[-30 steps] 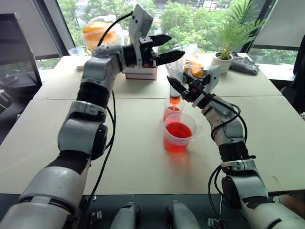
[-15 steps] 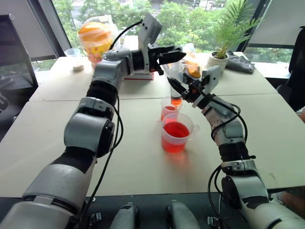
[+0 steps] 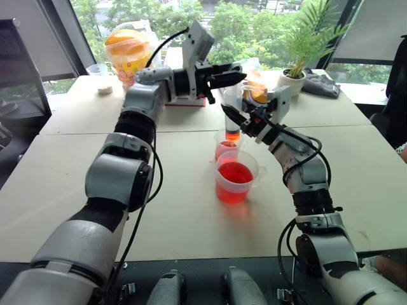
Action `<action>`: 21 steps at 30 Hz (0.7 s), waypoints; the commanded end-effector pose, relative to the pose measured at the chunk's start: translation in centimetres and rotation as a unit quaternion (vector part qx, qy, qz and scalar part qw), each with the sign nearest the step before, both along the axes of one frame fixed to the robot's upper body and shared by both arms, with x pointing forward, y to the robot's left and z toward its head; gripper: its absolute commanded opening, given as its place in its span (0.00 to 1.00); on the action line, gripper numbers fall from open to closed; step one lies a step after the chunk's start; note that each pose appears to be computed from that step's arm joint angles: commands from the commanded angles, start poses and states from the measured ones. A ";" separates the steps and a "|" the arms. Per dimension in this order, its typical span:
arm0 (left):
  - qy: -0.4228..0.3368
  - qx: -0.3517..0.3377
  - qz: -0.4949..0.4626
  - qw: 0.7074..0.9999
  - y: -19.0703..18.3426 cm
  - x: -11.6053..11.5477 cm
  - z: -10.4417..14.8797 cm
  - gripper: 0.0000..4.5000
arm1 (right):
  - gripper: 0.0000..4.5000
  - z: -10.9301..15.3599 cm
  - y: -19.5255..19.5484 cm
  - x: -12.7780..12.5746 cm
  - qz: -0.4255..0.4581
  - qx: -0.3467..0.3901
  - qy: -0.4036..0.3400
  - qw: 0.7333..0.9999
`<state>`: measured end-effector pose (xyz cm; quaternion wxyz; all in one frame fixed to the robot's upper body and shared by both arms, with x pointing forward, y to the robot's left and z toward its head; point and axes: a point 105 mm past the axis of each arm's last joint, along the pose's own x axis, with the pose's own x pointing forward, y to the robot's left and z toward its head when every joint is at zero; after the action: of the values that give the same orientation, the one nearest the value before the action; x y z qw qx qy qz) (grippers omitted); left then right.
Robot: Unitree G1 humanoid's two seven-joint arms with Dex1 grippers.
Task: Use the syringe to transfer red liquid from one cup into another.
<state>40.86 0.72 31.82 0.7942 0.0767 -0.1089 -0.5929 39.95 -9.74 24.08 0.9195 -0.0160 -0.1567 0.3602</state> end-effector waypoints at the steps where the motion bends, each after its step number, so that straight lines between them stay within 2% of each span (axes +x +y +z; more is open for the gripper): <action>1: 0.011 0.025 0.003 1.000 0.1 0.1 -1.4 0.15 | 0.33 5.6 0.5 -2.0 0.020 0.021 -0.098 0.995; 21: 0.067 0.029 -0.001 0.997 -0.2 0.0 -4.2 0.15 | 0.33 7.5 0.4 -2.9 0.019 0.025 -0.117 0.993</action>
<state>40.58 0.70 30.26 0.7940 0.0616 -0.0888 -0.5982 39.58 -9.64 24.63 0.9202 -0.0190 -0.1467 0.3624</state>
